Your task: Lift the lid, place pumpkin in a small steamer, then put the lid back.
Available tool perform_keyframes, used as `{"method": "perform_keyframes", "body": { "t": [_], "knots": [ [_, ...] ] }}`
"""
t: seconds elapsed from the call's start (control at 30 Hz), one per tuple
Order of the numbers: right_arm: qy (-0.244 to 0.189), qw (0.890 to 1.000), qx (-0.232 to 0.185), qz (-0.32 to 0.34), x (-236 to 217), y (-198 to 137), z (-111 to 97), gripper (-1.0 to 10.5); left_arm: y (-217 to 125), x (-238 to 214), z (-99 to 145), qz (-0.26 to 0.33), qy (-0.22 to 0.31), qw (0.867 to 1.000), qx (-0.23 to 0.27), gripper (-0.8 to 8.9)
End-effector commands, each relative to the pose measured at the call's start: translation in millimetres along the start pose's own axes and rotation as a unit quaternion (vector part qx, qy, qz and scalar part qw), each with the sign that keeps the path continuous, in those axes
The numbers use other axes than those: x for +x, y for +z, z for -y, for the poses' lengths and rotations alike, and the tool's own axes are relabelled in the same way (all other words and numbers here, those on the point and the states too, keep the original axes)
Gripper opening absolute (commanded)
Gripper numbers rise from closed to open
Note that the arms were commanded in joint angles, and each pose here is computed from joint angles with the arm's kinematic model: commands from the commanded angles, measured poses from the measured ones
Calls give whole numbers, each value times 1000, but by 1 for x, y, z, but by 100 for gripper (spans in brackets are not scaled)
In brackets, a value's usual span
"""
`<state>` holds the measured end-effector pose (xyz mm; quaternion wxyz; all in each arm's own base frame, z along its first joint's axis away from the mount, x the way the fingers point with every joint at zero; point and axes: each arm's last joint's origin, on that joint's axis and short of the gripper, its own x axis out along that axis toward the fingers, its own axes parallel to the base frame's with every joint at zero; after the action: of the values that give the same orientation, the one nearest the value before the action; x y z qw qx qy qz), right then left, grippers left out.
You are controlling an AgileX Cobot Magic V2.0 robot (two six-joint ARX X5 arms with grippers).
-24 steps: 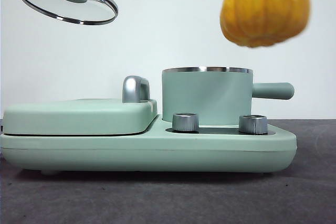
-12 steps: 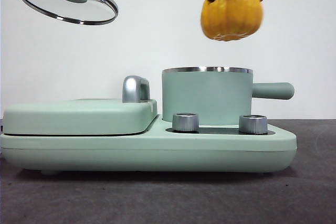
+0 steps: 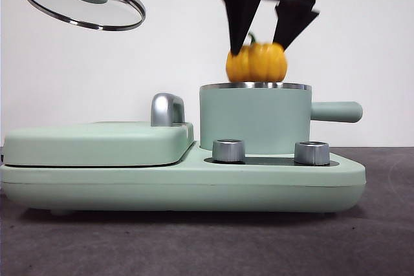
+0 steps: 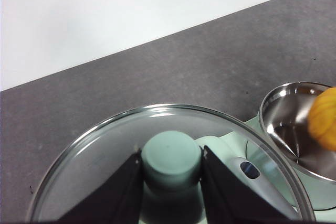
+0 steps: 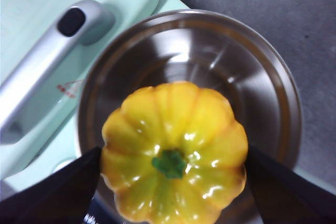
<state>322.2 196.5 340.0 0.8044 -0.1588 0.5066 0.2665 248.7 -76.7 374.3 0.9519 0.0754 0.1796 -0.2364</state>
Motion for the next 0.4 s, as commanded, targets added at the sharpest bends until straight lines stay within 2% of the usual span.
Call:
{"method": "perform_keyframes", "body": {
  "t": [0.03, 0.4],
  "knots": [
    [-1, 1000, -14, 7, 10, 9, 0, 377, 10, -4, 0, 28, 2, 1000, 9, 15],
    [-1, 1000, -21, -15, 54, 16, 3, 377, 12, -4, 0, 38, 3, 999, 11, 15]
  ]
}}
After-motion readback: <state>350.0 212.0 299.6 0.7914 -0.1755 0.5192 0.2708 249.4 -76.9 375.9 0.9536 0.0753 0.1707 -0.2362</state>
